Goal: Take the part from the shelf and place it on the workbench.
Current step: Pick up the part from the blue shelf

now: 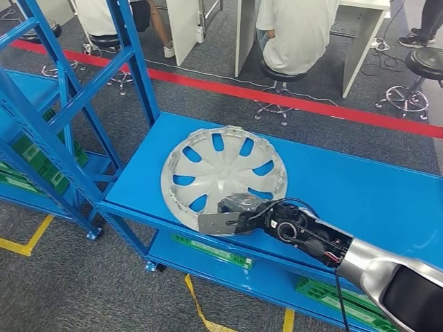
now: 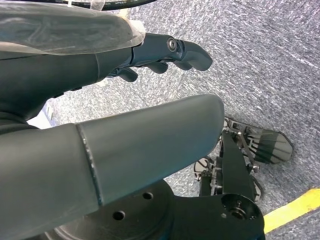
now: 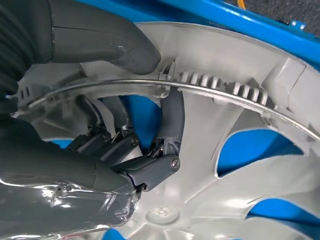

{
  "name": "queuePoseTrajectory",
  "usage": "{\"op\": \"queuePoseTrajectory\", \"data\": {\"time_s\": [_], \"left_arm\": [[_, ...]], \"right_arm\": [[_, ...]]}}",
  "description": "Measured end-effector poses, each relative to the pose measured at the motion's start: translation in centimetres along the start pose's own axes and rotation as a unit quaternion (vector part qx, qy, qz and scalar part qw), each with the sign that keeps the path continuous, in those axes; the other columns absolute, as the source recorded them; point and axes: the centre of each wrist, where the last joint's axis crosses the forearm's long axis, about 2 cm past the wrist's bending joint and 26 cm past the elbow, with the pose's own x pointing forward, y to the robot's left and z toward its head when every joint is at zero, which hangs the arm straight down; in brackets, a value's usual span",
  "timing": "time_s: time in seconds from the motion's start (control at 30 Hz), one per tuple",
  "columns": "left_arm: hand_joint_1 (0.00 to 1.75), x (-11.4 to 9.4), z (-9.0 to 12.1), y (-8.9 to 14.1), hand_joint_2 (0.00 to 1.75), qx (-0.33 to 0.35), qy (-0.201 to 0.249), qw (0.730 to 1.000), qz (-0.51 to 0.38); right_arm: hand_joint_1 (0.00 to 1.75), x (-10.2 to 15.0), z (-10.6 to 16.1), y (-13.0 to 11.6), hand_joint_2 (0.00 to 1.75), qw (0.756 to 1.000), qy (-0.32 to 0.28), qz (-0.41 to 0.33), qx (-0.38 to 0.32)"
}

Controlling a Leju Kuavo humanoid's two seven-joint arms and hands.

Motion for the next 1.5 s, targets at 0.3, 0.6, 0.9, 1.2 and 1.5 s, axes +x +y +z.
{"op": "queuePoseTrajectory", "data": {"time_s": [0.3, 0.6, 0.9, 1.2, 1.5], "left_arm": [[0.0, 0.0, 0.0, 0.0, 0.0, 0.001, 0.001, 1.0, 0.004], [0.0, 0.0, 0.0, 0.1, 1.75, 0.001, -0.006, 1.0, 0.011], [0.0, 0.0, 0.0, 0.2, 1.75, 0.023, -0.026, 0.999, 0.005], [0.0, 0.0, 0.0, 0.2, 1.75, 0.026, -0.027, 0.999, 0.005], [0.0, -0.2, 0.0, 0.3, 1.75, 0.033, -0.023, 0.999, 0.031]], "right_arm": [[1.75, 0.5, 0.1, 0.0, 1.75, 1.0, -0.003, 0.006, -0.003], [1.75, 0.6, 0.2, 0.0, 1.75, 1.0, -0.003, 0.011, -0.005], [1.75, 0.7, 0.4, 0.0, 1.75, 1.0, -0.005, 0.013, -0.012], [1.75, 0.8, 0.4, 0.0, 1.75, 1.0, -0.006, 0.013, -0.013], [1.75, 0.4, 1.1, 0.1, 1.75, 0.968, -0.163, -0.135, -0.137]]}}
